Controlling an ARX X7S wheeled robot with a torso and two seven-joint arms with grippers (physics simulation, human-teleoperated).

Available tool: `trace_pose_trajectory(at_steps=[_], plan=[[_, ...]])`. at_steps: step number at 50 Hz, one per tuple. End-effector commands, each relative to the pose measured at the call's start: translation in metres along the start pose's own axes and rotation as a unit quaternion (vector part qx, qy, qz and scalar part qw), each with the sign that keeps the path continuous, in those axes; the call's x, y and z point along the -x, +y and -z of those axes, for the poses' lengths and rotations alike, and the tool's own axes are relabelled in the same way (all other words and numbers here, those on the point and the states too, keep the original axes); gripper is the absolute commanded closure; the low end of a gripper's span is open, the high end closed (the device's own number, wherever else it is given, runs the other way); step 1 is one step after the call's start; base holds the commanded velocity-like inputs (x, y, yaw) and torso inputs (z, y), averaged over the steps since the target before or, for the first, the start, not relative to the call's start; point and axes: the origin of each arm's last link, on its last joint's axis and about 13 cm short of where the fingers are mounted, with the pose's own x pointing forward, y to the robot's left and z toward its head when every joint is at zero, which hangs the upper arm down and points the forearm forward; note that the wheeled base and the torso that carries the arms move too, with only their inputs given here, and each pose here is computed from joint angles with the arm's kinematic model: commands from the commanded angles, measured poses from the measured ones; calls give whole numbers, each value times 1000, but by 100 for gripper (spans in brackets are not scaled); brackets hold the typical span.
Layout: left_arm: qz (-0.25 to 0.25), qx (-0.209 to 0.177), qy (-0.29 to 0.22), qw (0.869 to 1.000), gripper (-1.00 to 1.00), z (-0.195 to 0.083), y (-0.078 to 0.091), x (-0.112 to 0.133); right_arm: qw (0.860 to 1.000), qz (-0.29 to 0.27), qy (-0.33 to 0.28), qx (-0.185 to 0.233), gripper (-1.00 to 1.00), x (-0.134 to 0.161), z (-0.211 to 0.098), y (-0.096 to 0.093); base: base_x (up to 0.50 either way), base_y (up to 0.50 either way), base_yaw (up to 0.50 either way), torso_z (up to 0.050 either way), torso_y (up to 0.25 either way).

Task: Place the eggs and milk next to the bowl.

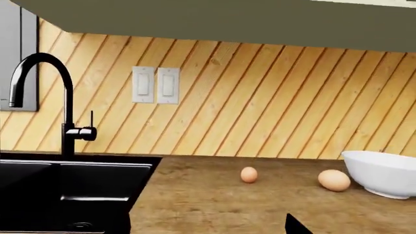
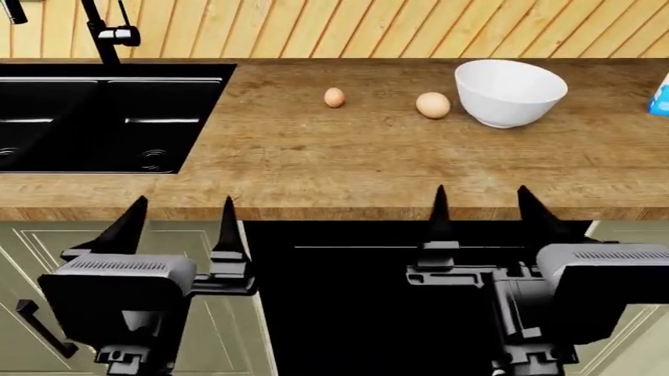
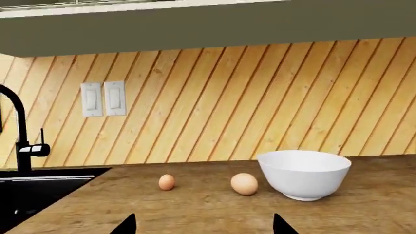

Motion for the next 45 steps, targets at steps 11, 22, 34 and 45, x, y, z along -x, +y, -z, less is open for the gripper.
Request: trace_pose_trajectory(at_steps=[11, 22, 34, 45], plan=[[37, -32, -60, 997, -100, -44, -1, 6, 999, -14, -5, 41, -100, 23, -47, -1, 0, 0, 0, 0, 0], [41, -28, -56, 997, -100, -41, -3, 5, 999, -12, -3, 40, -100, 24, -48, -3, 135, 0, 0, 0, 0], [44, -25, -50, 997, -100, -39, -4, 6, 999, -5, -5, 48, -100, 26, -49, -6, 286, 0, 0, 0, 0], [45, -31, -53, 997, -100, -42, -7, 5, 999, 1, -4, 49, -100, 28, -47, -10, 286, 0, 0, 0, 0]])
